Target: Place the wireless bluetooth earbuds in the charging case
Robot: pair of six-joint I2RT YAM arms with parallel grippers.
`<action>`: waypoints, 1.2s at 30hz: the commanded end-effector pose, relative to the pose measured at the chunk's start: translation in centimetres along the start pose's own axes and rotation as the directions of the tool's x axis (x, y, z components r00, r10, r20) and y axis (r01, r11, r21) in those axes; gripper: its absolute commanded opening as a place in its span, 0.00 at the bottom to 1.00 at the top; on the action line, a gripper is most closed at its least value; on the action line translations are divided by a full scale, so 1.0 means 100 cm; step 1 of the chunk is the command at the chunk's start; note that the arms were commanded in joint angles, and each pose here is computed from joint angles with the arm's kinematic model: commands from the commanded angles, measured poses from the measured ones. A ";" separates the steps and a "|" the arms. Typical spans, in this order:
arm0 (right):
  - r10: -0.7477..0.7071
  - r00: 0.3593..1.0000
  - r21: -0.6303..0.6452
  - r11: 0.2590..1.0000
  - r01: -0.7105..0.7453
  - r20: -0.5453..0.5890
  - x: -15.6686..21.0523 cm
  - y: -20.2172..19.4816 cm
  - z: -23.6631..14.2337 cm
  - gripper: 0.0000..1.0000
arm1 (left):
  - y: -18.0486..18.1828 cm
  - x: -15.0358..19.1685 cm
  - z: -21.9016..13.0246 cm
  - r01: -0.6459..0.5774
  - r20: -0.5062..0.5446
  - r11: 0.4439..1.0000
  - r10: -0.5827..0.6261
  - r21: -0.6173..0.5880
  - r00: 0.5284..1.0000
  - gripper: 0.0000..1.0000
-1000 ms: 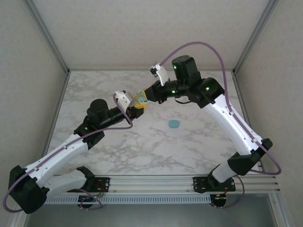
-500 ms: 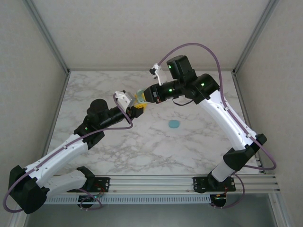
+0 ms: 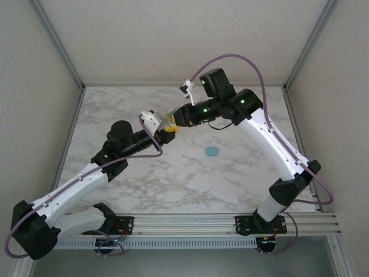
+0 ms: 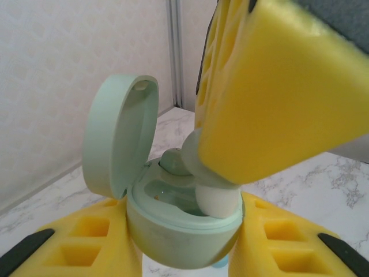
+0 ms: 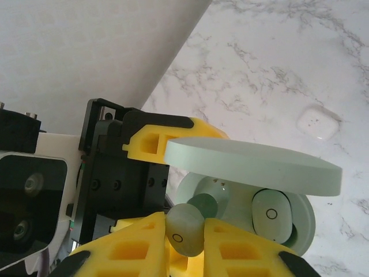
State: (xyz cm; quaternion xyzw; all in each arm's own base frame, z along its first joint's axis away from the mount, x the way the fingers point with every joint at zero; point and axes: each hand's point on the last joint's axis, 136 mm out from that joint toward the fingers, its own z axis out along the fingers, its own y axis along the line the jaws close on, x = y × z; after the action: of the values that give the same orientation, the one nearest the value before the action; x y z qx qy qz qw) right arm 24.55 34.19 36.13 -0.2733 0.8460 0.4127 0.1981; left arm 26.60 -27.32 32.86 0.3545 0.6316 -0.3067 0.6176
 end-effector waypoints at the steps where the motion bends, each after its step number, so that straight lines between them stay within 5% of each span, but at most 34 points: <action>1: 0.014 1.000 0.036 0.999 -0.014 0.002 -0.001 -0.002 -0.001 0.18 | -0.004 -0.022 -0.001 -0.019 0.070 1.000 0.018 0.013 0.997 0.21; 36: 0.031 0.999 0.072 0.997 -0.029 -0.022 -0.003 0.005 0.005 0.28 | -0.005 -0.027 0.002 -0.003 0.078 1.000 0.001 0.026 0.997 0.21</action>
State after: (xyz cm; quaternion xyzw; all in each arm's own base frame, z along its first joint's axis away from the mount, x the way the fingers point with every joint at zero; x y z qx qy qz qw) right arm 24.77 34.73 36.03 -0.2597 0.8642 0.3840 0.1955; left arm 26.75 -27.45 33.08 0.3514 0.6288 -0.3101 0.6204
